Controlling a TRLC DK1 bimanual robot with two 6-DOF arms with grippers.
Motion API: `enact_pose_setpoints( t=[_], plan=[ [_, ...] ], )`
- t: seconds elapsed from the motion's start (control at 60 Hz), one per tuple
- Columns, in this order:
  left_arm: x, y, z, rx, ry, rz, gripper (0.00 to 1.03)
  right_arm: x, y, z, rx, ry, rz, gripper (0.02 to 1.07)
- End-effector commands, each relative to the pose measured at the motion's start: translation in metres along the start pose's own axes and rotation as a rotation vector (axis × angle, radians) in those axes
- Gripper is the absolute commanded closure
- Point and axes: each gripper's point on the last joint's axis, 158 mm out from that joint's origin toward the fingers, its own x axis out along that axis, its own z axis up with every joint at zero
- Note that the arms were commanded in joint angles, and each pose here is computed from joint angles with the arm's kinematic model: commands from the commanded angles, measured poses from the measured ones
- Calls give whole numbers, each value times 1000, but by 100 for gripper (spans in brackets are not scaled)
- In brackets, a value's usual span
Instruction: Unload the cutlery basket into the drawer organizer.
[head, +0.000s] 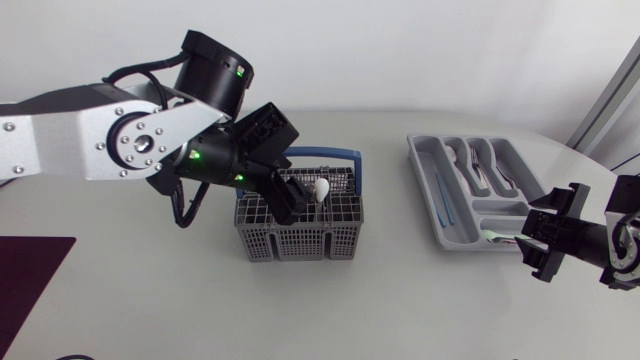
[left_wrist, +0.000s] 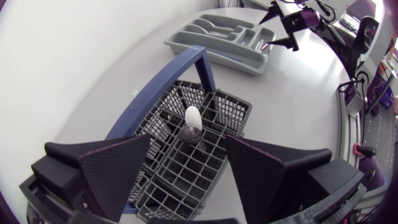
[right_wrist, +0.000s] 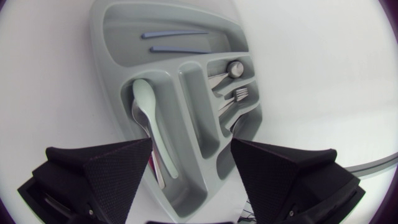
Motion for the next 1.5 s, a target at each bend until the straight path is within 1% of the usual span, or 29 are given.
enact_pose_setpoints(
  t=[0.0,0.133,0.3,0.383,0.583,0.7,0.933,1.033,1.167,1.333,1.383,1.483],
  plan=[
    [6,-8,-15,86,37,-17,6,-4,-2,12,54,-39,11,14],
    [6,-12,-14,172,33,-22,8,-12,6,34,149,-101,64,14],
    [12,-13,-20,219,44,-30,8,-30,16,73,260,-191,139,14],
    [14,-15,-24,246,51,-37,8,-45,22,101,313,-258,193,14],
    [16,-12,-28,266,60,-35,8,-73,36,160,385,-373,293,14],
    [16,-11,-30,270,65,-35,8,-90,42,193,440,-443,383,14],
    [17,-11,-35,269,74,-40,8,-121,47,251,501,-519,523,14],
    [15,-11,-38,265,76,-39,8,-132,55,275,507,-538,593,14],
    [14,-13,-41,263,78,-42,8,-139,57,302,530,-553,656,14],
    [13,-14,-43,258,78,-43,8,-137,59,331,613,-523,760,14],
    [13,-15,-43,258,79,-44,8,-135,62,340,646,-497,811,14],
    [12,-15,-43,257,77,-43,8,-135,61,353,705,-473,850,15]
  ],
)
